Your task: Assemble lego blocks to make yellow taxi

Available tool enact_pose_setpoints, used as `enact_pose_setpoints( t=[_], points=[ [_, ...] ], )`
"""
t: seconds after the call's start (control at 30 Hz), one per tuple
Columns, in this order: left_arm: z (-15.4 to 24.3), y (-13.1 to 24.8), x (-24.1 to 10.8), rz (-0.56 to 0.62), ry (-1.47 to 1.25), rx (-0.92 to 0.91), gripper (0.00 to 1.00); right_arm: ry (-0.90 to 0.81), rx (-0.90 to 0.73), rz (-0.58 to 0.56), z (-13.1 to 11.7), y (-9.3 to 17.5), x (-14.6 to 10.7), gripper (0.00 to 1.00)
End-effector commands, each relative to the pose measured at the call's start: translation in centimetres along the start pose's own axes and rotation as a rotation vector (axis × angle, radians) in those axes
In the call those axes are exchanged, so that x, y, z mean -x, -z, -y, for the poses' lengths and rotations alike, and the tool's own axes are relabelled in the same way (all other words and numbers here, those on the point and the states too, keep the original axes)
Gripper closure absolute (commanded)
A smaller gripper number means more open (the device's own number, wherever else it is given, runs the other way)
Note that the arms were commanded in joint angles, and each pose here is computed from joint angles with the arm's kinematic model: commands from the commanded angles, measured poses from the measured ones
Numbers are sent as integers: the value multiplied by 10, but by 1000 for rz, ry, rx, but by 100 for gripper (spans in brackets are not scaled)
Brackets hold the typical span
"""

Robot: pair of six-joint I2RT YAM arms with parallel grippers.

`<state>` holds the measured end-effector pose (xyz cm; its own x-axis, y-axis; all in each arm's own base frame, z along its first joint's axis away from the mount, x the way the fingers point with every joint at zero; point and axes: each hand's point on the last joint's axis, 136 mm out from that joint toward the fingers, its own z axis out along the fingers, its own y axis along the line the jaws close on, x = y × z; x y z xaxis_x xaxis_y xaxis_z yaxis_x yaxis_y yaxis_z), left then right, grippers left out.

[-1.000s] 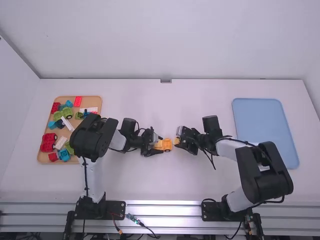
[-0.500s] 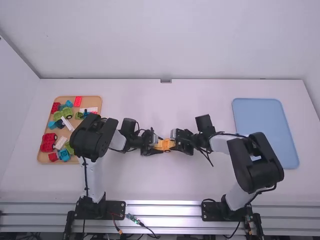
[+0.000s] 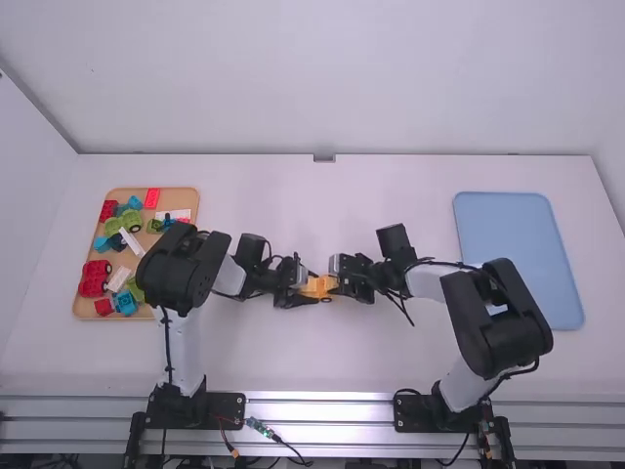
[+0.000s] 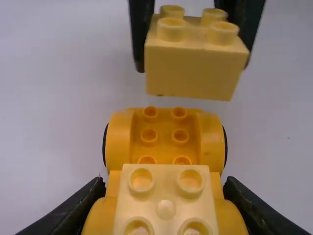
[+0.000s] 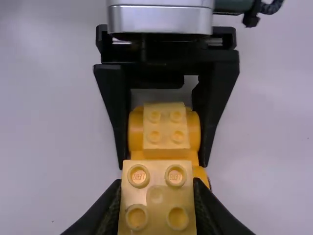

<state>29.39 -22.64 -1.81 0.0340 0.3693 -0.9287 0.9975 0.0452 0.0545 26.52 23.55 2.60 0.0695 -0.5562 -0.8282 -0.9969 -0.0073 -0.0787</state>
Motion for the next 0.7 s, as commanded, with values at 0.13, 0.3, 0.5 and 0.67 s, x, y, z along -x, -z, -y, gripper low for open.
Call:
enact_pose_setpoints(
  t=[0.13,0.3,0.5,0.67],
  points=[
    [13,-3,-12,-31,6,-15,96,-24,35,-2,-2,-14,-1,90],
    [7,-3,-17,-65,29,15,96,-29,42,-56,-5,-20,-5,92],
    [8,-3,-17,-62,39,5,96,-24,65,-84,-5,-33,-8,96],
    [14,-2,-22,-80,37,-5,97,-59,74,-95,1,-30,-11,96]
  ],
)
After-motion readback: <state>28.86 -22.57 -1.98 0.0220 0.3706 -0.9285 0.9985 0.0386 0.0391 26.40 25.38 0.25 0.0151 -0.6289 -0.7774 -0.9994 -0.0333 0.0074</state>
